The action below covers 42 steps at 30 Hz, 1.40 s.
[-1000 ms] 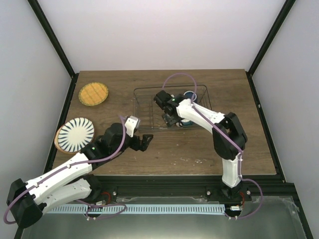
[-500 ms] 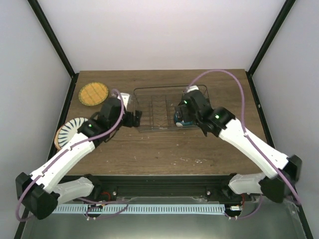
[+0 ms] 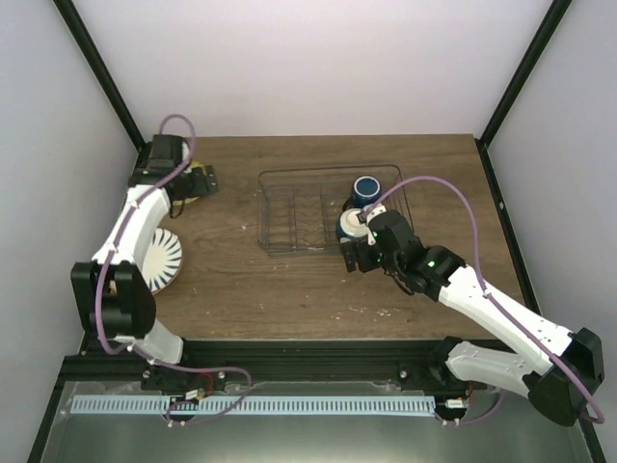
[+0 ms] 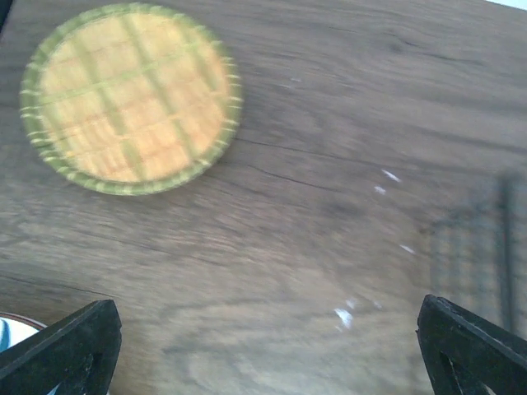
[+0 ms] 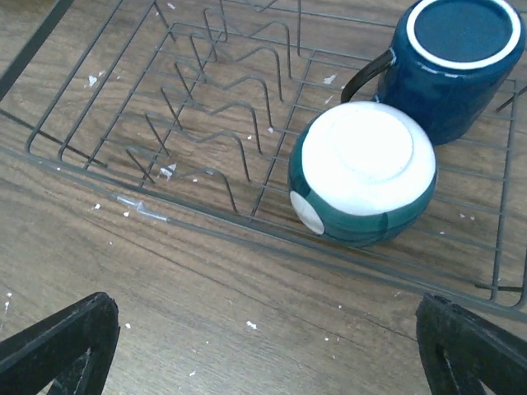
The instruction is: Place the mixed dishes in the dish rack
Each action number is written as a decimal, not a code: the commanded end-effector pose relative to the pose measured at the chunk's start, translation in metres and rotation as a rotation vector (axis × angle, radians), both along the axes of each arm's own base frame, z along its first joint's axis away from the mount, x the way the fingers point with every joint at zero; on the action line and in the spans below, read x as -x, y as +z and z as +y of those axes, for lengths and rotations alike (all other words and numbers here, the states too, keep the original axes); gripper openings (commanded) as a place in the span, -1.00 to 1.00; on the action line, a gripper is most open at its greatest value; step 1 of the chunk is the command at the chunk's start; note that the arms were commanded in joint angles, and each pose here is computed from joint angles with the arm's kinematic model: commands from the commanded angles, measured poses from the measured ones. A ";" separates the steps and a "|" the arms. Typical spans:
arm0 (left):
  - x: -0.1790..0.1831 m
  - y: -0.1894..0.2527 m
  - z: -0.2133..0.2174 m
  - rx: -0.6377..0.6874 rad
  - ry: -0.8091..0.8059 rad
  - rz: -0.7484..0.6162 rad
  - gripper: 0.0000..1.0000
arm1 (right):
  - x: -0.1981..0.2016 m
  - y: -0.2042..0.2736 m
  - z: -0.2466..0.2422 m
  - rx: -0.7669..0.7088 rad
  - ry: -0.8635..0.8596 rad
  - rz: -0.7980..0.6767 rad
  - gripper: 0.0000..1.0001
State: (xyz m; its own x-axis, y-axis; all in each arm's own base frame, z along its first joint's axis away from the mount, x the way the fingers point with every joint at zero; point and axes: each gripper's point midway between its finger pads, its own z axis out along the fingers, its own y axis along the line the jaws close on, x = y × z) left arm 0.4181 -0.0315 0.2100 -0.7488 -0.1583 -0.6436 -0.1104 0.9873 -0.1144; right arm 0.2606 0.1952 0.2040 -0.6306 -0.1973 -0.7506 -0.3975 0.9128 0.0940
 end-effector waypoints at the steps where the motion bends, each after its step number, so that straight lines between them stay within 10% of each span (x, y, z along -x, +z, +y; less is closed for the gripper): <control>1: -0.018 -0.021 0.049 0.116 0.093 0.080 1.00 | 0.006 0.010 0.008 -0.078 0.036 -0.029 1.00; 16: -0.070 -0.080 0.160 0.305 0.237 0.178 0.93 | 0.011 -0.022 0.007 -0.023 0.061 0.024 1.00; 42: -0.114 -0.168 0.162 0.623 0.248 0.196 0.76 | 0.009 -0.036 -0.002 0.045 0.000 0.096 1.00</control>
State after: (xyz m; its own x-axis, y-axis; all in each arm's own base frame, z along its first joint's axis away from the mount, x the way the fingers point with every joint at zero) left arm 0.5239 0.1356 0.0503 -0.7454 -0.6166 -0.2532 -0.4195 0.7292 -0.5407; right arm 0.2485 0.1944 0.1570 -0.7033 -0.2414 -0.6687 -0.4061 0.9084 0.0991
